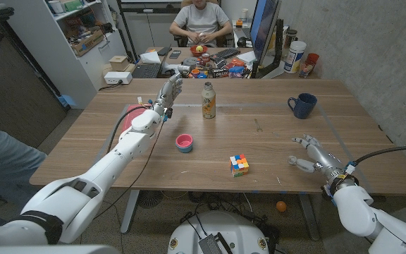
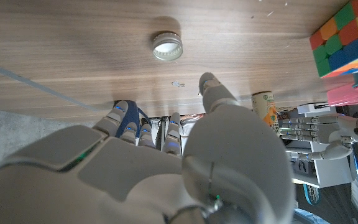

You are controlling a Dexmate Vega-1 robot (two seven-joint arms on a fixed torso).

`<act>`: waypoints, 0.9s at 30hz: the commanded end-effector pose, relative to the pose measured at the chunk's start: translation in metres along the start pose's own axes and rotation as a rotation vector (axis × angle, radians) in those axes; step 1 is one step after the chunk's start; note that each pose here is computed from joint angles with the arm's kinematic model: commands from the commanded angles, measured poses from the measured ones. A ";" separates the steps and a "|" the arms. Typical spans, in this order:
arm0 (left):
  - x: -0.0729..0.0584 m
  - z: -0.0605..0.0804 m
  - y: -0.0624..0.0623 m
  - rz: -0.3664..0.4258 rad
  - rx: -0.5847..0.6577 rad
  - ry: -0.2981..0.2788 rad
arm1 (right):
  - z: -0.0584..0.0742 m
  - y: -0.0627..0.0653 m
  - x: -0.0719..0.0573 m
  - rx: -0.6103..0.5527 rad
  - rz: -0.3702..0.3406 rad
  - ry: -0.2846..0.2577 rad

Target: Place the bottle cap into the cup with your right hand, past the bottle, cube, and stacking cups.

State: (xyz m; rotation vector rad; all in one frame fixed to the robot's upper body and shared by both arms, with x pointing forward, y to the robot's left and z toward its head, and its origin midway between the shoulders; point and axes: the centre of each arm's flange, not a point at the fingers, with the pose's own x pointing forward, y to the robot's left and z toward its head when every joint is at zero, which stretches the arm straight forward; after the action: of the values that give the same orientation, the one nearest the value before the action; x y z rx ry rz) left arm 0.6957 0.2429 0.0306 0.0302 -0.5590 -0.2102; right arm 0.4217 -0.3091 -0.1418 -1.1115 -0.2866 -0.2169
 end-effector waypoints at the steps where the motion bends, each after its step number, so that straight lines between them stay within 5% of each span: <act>1: 0.001 0.000 0.003 0.009 0.003 -0.004 | 0.001 0.007 0.003 -0.082 0.028 0.039; 27: 0.003 0.006 -0.008 -0.008 0.001 -0.013 | -0.013 0.029 0.010 -0.095 0.046 0.070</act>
State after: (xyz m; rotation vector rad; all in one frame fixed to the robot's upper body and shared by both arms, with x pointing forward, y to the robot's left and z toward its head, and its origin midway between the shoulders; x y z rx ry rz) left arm 0.6960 0.2402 0.0347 0.0291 -0.5664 -0.2036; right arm 0.4360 -0.3058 -0.1589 -1.2011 -0.2045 -0.2272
